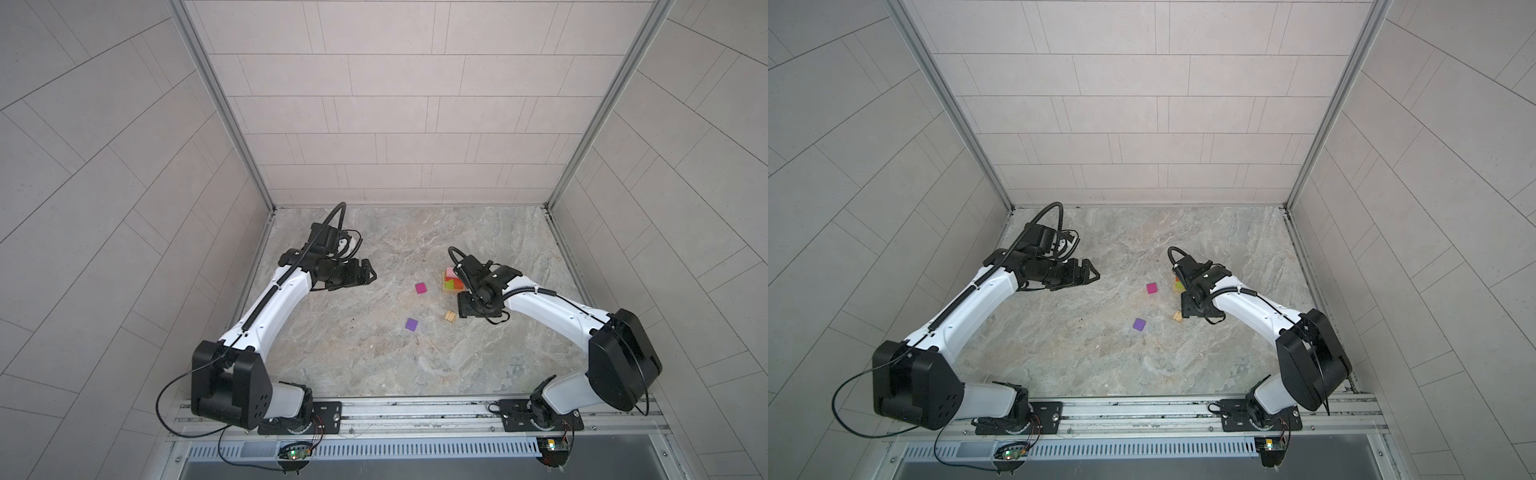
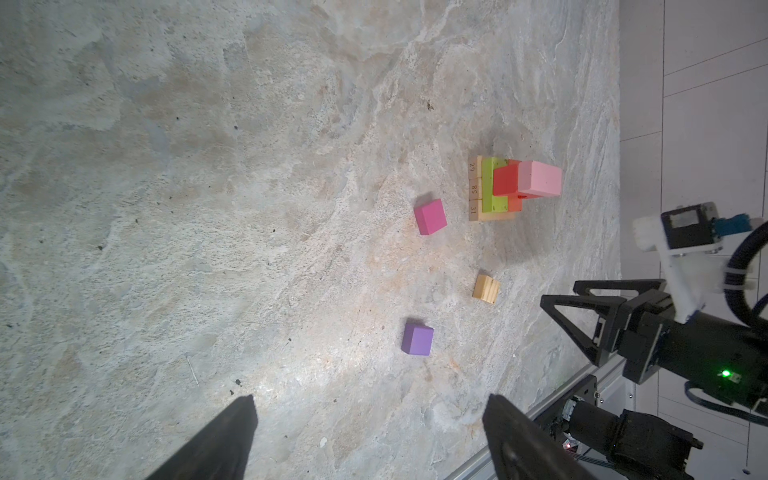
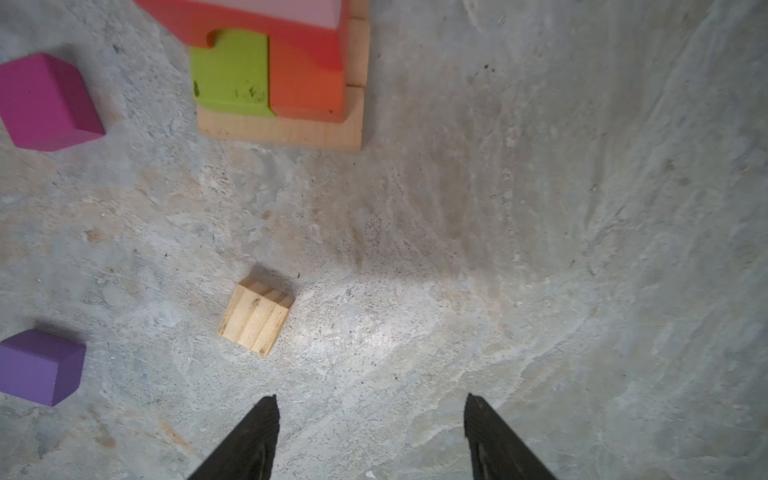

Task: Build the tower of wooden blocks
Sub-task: 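Move the right gripper toward the natural wood cube, then lower the right gripper and close it on the wood cube, then lift the wood cube with the right gripper and carry it over the stack, then lower the wood cube onto the pink block with the right gripper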

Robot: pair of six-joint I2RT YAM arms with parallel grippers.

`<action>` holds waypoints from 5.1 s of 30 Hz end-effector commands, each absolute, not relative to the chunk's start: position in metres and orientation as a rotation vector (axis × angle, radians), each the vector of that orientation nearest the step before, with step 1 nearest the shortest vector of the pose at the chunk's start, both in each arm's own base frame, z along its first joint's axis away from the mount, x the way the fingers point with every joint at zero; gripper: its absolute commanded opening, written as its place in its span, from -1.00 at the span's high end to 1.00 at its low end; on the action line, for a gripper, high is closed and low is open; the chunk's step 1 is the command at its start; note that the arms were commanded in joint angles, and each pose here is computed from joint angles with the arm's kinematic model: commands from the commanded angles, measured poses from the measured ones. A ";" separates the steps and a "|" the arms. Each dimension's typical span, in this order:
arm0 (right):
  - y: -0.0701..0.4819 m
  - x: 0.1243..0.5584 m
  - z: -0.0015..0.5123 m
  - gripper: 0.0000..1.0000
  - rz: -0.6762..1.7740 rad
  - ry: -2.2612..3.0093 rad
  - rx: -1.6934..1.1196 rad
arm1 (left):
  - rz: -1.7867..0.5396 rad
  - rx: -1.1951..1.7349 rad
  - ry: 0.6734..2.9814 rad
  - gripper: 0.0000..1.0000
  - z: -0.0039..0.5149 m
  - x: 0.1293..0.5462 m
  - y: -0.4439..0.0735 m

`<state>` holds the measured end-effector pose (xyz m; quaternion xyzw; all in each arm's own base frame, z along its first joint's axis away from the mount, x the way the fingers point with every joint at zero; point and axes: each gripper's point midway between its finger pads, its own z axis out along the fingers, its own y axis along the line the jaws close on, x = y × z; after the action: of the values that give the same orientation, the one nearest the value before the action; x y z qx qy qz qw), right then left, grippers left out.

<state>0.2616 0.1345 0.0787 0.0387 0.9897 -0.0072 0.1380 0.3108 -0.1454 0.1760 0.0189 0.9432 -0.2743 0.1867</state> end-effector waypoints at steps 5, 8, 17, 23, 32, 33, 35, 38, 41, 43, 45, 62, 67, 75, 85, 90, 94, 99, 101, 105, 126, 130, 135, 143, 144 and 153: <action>0.169 0.276 0.068 -0.37 0.080 2.766 0.294 | -0.773 0.043 2.659 -0.84 0.173 0.309 -0.144; 0.178 0.280 0.061 -0.31 0.087 2.759 0.334 | -0.773 0.042 2.659 -0.84 0.173 0.310 -0.143; 0.190 0.287 0.037 -0.14 0.117 2.765 0.428 | -0.773 0.042 2.661 -0.84 0.173 0.309 -0.143; 0.194 0.287 0.025 -0.08 0.103 2.796 0.422 | -0.769 0.046 2.659 -0.84 0.174 0.309 -0.143; 0.194 0.285 0.028 0.04 0.041 2.790 0.384 | -0.771 0.044 2.661 -0.84 0.173 0.309 -0.143; 0.192 0.285 0.028 0.05 0.031 2.790 0.380 | -0.771 0.045 2.662 -0.84 0.173 0.309 -0.143; 0.190 0.284 0.028 0.13 0.015 2.792 0.376 | -0.769 0.044 2.662 -0.84 0.173 0.309 -0.143; 0.188 0.283 0.030 0.35 -0.002 2.789 0.361 | -0.766 0.046 2.662 -0.84 0.173 0.308 -0.143; 0.187 0.282 0.031 0.55 -0.011 2.793 0.349 | -0.764 0.044 2.664 -0.84 0.172 0.308 -0.142; 0.186 0.281 0.033 0.58 -0.020 2.793 0.339 | -0.762 0.044 2.663 -0.84 0.173 0.309 -0.142; 0.186 0.282 0.035 0.60 -0.026 2.791 0.324 | -0.762 0.045 2.665 -0.84 0.173 0.308 -0.142; 0.182 0.308 0.102 0.62 -0.089 2.765 0.158 | -0.746 0.042 2.666 -0.84 0.173 0.308 -0.140; 0.177 0.317 0.118 0.62 -0.059 2.771 0.179 | -0.745 0.042 2.666 -0.84 0.173 0.308 -0.140; 0.162 0.338 0.139 0.61 -0.018 2.763 0.232 | -0.747 0.042 2.667 -0.84 0.173 0.308 -0.140; 0.153 0.358 0.143 0.60 -0.007 2.779 0.256 | -0.753 0.044 2.668 -0.84 0.173 0.308 -0.141; 0.156 0.368 0.139 0.60 -0.004 2.792 0.264 | -0.750 0.047 2.655 -0.84 0.176 0.308 -0.141; 0.160 0.373 0.134 0.60 0.007 2.802 0.261 | -0.752 0.047 2.655 -0.84 0.176 0.308 -0.141; 0.158 0.377 0.131 0.60 -0.001 2.794 0.282 | -0.753 0.051 2.652 -0.84 0.176 0.308 -0.141; 0.158 0.379 0.131 0.60 -0.003 2.789 0.288 | -0.754 0.050 2.650 -0.84 0.177 0.308 -0.141; 0.154 0.382 0.129 0.60 -0.009 2.790 0.306 | -0.761 0.051 2.648 -0.84 0.177 0.308 -0.142; 0.152 0.397 0.124 0.58 0.003 2.783 0.322 | -0.752 0.053 2.644 -0.84 0.178 0.307 -0.141; 0.150 0.399 0.123 0.58 0.003 2.784 0.328 | -0.755 0.053 2.648 -0.84 0.178 0.307 -0.141; 0.149 0.399 0.121 0.58 -0.003 2.789 0.330 | -0.755 0.052 2.648 -0.84 0.178 0.307 -0.141; 0.149 0.400 0.115 0.58 -0.006 2.801 0.336 | -0.754 0.054 2.647 -0.84 0.178 0.307 -0.141; 0.150 0.400 0.114 0.58 -0.006 2.803 0.335 | -0.755 0.056 2.648 -0.84 0.178 0.307 -0.141; 0.149 0.401 0.112 0.58 -0.007 2.803 0.341 | -0.754 0.057 2.645 -0.84 0.179 0.307 -0.141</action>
<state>0.3982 0.1519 0.1086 0.1146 0.9811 0.0003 0.1558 0.3111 -0.1441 0.1764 0.0184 0.9436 -0.2710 0.1894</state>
